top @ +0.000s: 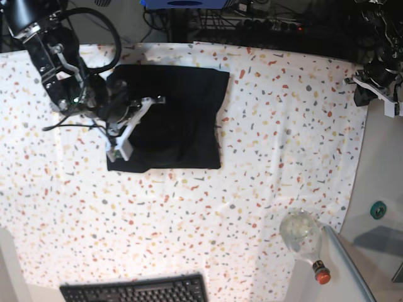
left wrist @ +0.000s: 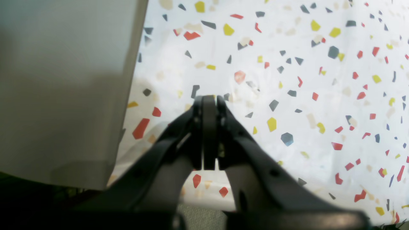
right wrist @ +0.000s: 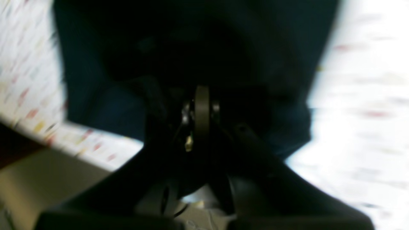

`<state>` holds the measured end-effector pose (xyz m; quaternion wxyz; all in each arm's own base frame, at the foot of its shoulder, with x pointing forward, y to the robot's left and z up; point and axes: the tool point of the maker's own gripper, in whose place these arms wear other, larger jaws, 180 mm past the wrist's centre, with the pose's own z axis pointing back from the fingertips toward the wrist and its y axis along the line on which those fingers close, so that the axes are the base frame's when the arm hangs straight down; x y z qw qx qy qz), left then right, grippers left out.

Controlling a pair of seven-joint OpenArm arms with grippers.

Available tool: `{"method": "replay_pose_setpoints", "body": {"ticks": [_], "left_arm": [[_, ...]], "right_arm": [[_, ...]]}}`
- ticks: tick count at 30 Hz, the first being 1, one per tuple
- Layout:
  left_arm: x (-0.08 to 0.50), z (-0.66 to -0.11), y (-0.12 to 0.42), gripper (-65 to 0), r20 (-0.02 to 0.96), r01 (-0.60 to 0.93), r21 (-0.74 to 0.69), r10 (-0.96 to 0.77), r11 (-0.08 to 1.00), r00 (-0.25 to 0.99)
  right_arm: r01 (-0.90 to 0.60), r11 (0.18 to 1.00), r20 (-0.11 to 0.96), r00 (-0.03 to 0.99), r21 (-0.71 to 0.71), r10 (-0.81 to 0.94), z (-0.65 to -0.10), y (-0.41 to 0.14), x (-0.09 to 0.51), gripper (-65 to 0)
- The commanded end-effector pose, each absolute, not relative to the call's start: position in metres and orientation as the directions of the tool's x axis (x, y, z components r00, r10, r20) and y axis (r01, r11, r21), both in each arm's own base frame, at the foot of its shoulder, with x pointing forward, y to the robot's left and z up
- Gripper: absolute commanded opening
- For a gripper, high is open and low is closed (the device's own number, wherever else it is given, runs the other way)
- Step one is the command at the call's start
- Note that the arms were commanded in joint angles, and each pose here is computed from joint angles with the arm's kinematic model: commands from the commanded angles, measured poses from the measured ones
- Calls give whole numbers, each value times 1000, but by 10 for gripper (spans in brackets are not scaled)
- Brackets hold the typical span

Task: Layout the t-shirt on the table in an organized manner, then fold the t-shirt properly
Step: 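Press the folded shirt flat with the right gripper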

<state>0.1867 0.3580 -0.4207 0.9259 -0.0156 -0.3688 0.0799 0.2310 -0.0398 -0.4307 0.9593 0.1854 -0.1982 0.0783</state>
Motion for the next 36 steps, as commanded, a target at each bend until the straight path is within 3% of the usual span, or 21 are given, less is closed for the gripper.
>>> {"method": "replay_pose_setpoints", "body": {"ticks": [1, 8, 14, 19, 23, 27, 32, 36], "left_arm": [[195, -408, 366, -650, 712, -128, -70, 140, 989, 688], [195, -408, 366, -650, 712, -128, -70, 140, 989, 688], [194, -407, 367, -650, 713, -129, -68, 139, 989, 687], [188, -417, 368, -650, 693, -145, -85, 163, 986, 702], [188, -419, 366, -650, 690, -148, -93, 171, 985, 703], [188, -419, 366, -650, 690, -148, -93, 171, 985, 703], [187, -420, 366, -650, 689, -148, -93, 171, 985, 704], [187, -420, 366, -650, 689, -148, -93, 171, 985, 704]], "right_arm": [[-249, 906, 449, 891, 344, 74, -419, -29, 239, -650], [-372, 831, 434, 883, 414, 180, -408, 42, 229, -650], [-432, 796, 478, 853, 424, 208, -374, 51, 228, -650], [-278, 887, 487, 870, 370, 69, -375, 4, 284, -650], [-262, 908, 523, 850, 327, 57, -387, -4, 320, -650], [-296, 915, 536, 837, 272, 112, -407, 11, 344, -650], [-353, 897, 482, 855, 266, 193, -439, 53, 326, -650], [-370, 885, 509, 840, 281, 189, -441, 74, 325, -650]]}}
